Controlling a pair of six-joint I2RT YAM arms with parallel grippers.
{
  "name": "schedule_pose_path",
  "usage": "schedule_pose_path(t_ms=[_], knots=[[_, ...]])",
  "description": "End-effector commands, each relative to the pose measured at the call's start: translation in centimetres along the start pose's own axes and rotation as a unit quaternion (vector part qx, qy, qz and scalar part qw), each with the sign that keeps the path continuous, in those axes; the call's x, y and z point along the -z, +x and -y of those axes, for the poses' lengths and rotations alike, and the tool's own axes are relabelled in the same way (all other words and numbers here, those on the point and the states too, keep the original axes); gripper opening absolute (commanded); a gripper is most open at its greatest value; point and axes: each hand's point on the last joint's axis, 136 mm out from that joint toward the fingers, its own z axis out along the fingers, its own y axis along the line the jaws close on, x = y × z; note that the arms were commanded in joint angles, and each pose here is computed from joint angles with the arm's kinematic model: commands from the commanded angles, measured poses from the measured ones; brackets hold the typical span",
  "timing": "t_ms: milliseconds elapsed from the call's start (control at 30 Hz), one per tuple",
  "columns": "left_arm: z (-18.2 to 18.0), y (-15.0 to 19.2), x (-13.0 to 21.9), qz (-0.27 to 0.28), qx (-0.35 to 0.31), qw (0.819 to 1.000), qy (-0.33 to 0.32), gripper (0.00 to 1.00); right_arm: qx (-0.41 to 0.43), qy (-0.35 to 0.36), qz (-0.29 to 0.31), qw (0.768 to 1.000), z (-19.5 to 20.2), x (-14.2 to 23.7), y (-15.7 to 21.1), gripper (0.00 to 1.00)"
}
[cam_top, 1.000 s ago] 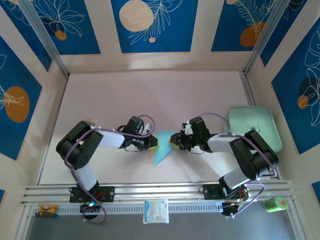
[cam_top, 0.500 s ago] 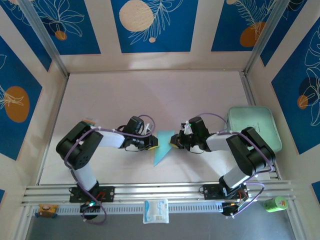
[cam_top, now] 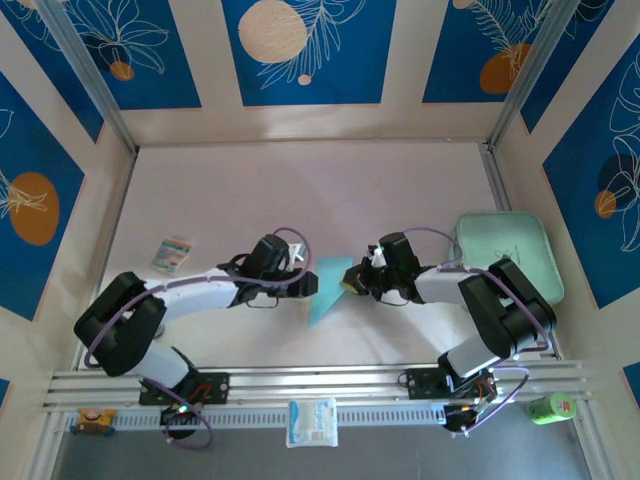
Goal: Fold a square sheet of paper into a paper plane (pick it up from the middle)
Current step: Fold the wing for the fifth time at the center of the table.
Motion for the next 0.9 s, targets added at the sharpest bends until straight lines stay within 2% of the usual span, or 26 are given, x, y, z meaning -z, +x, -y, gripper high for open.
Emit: schedule_pose_path(t_ms=[0,267,533,667,867], knots=[[-1.2,2.3,0.0,-0.019,-0.081,0.994,-0.075,0.38,-0.026,0.009,0.009,1.000,-0.1,0.3,-0.3,0.03],[0.3,4.0,-1.4,-0.046,-0.192,0.969,-0.148,0.48,-0.031,0.004,0.008,0.999,-0.8,0.3,-0.1,0.03],[0.9,5.0,-3.3,-0.075,-0.235,0.947,-0.204,0.46,-0.023,0.006,0.013,1.000,-1.1,0.6,-0.1,0.03],[0.4,4.6,-3.1,-0.070,-0.247,0.935,-0.245,0.45,-0.025,0.006,0.013,1.000,-1.1,0.6,-0.1,0.03],[0.5,4.5,-3.1,-0.065,-0.260,0.926,-0.267,0.43,-0.027,0.004,0.014,1.000,-1.3,0.6,-0.2,0.03]])
